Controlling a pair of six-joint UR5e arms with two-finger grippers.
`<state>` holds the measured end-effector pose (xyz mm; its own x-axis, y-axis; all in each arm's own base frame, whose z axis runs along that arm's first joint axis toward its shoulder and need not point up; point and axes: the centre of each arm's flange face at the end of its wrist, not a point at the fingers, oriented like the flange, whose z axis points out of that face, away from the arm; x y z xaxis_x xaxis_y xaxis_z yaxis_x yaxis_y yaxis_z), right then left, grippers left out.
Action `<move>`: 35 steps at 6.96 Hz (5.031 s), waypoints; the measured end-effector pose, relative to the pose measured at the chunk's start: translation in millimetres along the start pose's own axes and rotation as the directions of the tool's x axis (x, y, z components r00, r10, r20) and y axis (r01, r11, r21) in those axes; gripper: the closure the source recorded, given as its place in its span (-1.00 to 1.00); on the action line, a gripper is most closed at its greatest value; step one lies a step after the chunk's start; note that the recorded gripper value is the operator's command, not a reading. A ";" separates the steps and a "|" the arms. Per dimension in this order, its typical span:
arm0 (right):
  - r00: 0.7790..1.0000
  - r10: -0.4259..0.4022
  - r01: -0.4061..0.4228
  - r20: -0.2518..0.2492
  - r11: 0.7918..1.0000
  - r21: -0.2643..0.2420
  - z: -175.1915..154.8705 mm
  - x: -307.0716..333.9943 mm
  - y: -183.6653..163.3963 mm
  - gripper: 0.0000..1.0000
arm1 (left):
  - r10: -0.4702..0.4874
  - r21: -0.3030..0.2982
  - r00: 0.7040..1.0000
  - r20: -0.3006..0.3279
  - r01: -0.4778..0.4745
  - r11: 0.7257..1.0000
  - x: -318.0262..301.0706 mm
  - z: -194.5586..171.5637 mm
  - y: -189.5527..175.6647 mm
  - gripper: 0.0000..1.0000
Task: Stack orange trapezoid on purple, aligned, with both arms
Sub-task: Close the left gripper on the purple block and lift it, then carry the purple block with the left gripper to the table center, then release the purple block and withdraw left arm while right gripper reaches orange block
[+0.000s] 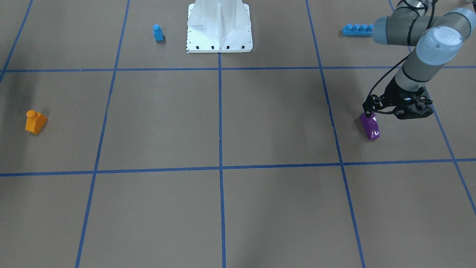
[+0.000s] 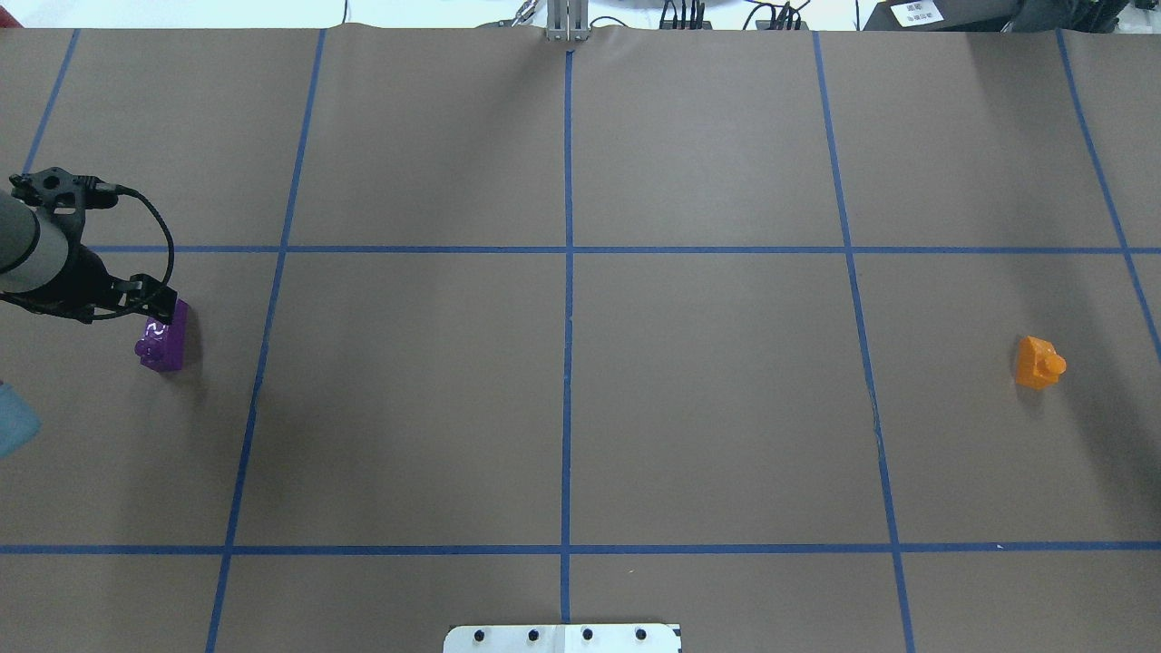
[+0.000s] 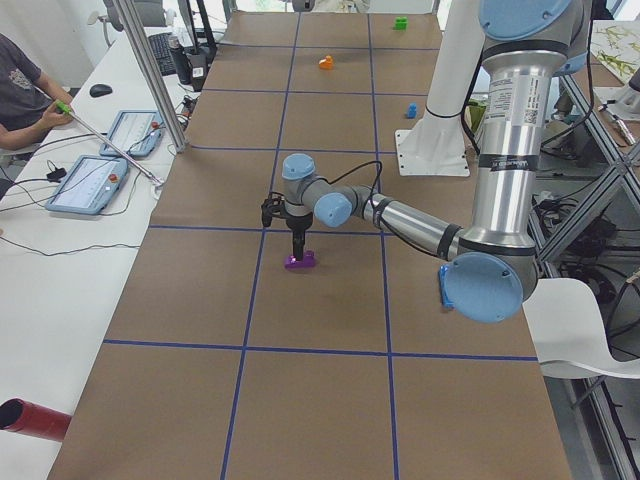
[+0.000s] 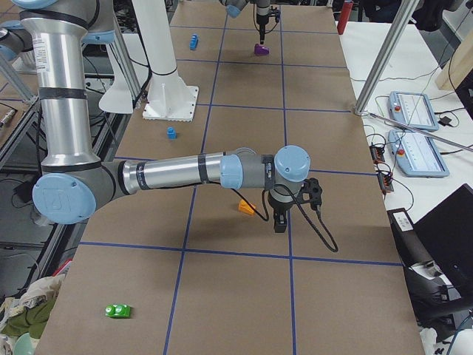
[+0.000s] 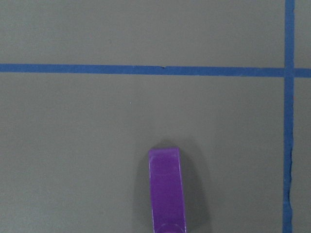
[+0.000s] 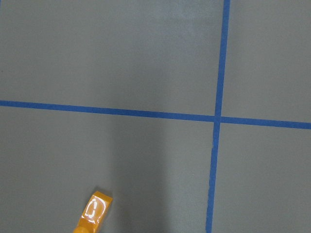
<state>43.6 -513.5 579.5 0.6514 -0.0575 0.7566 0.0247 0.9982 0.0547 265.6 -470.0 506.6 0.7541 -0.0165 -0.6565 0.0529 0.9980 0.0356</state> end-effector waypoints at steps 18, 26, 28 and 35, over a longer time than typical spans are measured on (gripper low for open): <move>0.998 -0.006 0.006 0.059 1.000 0.004 -1.9 -8.6 -2.0 -1.00 | 0.612 0.143 0.781 -0.125 -0.596 0.790 449.7 -76.0 -39.3 1.00; 0.997 -0.011 0.011 0.081 1.000 0.005 -3.1 -13.7 -5.5 -1.00 | 0.630 0.047 0.775 -0.042 -0.628 0.776 517.3 -3.9 -38.6 -1.00; 0.996 -0.019 0.018 0.082 1.000 0.012 -6.1 -18.1 -5.9 -1.00 | 0.601 0.078 0.797 -0.058 -0.597 0.799 517.4 -9.7 -43.9 -1.00; 0.974 0.219 -0.219 -0.063 0.976 0.015 132.9 -120.7 47.8 -1.00 | 0.418 0.126 0.889 -0.187 -0.400 0.908 336.9 -173.2 -181.2 -1.00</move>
<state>-134.7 -461.1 577.4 0.6871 0.1640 0.7078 -0.1295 0.9862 -0.1027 396.6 -645.7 148.5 0.5705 0.4135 -0.7096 -0.1711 0.9049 0.3898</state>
